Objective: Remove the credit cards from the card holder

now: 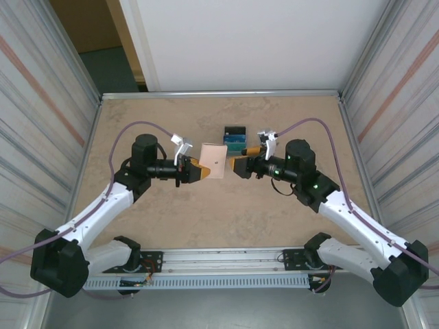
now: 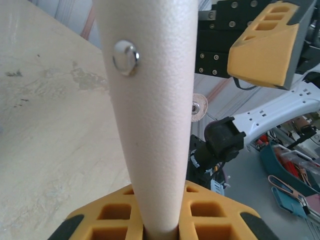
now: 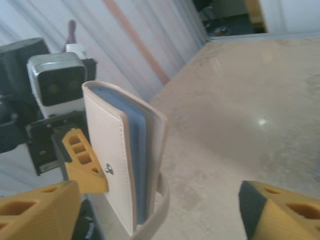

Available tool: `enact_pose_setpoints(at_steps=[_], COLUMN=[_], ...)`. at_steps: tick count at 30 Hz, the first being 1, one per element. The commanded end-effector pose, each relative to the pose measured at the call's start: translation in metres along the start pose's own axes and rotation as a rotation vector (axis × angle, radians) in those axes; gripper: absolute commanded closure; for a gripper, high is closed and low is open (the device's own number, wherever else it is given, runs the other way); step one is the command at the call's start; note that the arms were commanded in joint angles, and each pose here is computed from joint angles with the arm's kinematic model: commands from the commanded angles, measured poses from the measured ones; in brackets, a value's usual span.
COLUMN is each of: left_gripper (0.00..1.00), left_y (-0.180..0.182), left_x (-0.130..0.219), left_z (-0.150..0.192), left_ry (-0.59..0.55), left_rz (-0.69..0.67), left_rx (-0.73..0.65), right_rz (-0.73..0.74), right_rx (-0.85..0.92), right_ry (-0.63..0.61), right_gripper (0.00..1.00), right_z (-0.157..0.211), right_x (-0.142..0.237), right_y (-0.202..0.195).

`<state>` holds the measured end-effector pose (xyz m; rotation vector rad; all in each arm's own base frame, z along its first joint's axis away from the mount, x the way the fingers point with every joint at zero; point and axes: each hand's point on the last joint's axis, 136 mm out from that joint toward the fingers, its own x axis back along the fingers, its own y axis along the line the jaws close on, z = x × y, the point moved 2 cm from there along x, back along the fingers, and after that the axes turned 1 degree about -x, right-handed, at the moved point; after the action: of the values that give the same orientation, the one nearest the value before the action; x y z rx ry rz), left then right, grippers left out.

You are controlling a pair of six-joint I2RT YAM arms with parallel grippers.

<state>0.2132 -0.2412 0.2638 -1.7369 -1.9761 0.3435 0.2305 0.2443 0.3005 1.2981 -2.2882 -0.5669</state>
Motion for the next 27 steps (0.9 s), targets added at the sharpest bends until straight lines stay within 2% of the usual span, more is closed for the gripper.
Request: enact_pose_setpoints(at_steps=[1,4,10,16,27], left_gripper=[1.00,1.00,1.00,1.00,1.00], left_y=[-0.023,-0.026,-0.034,-0.041,-0.053], left_x=[0.007,0.007,0.005,0.008,0.006], left_z=[-0.021,-0.021,-0.019,-0.026,-0.028], left_ry=[-0.043,-0.044,-0.046,-0.077,-0.079], left_rz=[0.064,0.066,0.088,0.099,0.121], left_rx=[-0.097,-0.092,-0.106,-0.118,-0.139], right_rz=[-0.150,-0.204,-0.243,-0.287,-0.278], right_rx=[0.036,0.037,0.032,0.051,0.057], right_ry=[0.024,0.052,0.085,0.076,0.050], right_gripper=[0.24,0.30,0.49,0.58,0.68], right_z=[-0.002,-0.001,0.001,0.002,0.002], right_x=[-0.005,-0.011,-0.021,-0.016,-0.010], right_y=[0.016,0.019,0.017,0.021,0.020])
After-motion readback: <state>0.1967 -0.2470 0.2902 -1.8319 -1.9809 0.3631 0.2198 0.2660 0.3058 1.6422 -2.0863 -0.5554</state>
